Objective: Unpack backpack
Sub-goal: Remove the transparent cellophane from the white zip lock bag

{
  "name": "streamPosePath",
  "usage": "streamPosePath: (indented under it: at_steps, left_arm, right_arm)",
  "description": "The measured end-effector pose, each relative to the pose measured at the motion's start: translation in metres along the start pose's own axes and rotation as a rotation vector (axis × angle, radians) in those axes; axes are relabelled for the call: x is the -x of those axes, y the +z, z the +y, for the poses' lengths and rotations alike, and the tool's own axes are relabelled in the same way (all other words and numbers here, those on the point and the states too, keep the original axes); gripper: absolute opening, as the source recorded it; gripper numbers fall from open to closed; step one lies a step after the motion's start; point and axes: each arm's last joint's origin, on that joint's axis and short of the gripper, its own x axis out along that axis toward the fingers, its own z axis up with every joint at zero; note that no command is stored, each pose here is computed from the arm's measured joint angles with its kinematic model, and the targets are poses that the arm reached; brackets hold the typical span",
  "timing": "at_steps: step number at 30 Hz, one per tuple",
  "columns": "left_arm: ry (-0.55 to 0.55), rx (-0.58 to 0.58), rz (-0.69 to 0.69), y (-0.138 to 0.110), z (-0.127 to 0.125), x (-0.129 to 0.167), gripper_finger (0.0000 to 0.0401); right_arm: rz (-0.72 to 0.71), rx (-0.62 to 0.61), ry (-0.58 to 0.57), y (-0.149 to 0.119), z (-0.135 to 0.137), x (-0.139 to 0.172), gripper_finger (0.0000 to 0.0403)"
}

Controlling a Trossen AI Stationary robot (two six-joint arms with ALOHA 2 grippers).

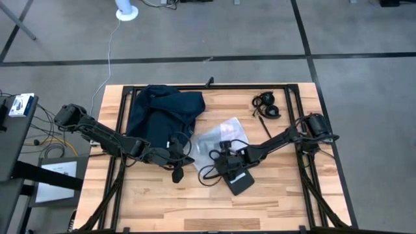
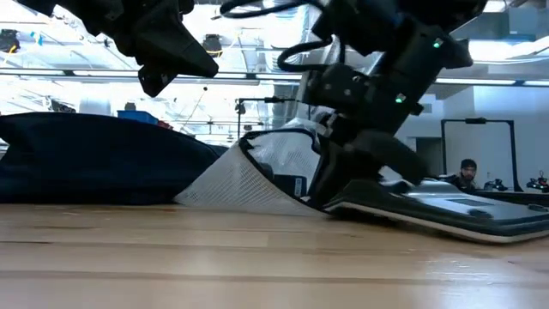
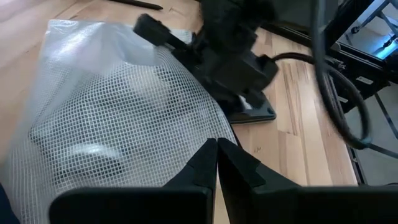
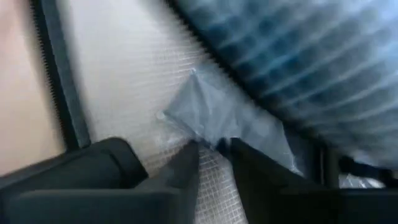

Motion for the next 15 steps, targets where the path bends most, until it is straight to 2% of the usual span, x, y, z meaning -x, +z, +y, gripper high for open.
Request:
streamPosePath:
  at_steps: [1, 5, 9, 15]
  left_arm:
    - [0.0, 0.0, 0.0, 0.0, 0.0, 0.0, 0.0]
    - [0.0, 0.0, 0.0, 0.0, 0.0, 0.0, 0.0]
    - [0.0, -0.006, 0.001, 0.0, 0.0, 0.0, 0.0]
    - [0.001, -0.018, 0.001, 0.0, 0.0, 0.0, 0.0]
  right_arm:
    - [0.002, -0.024, -0.003, 0.0, -0.002, -0.001, 0.0016]
    - [0.005, -0.086, -0.007, 0.0, -0.005, 0.0, 0.0002]
    - [-0.02, -0.108, 0.019, 0.006, -0.007, 0.019, 0.0]
    - [0.039, -0.136, 0.285, 0.025, -0.011, 0.067, 0.0]
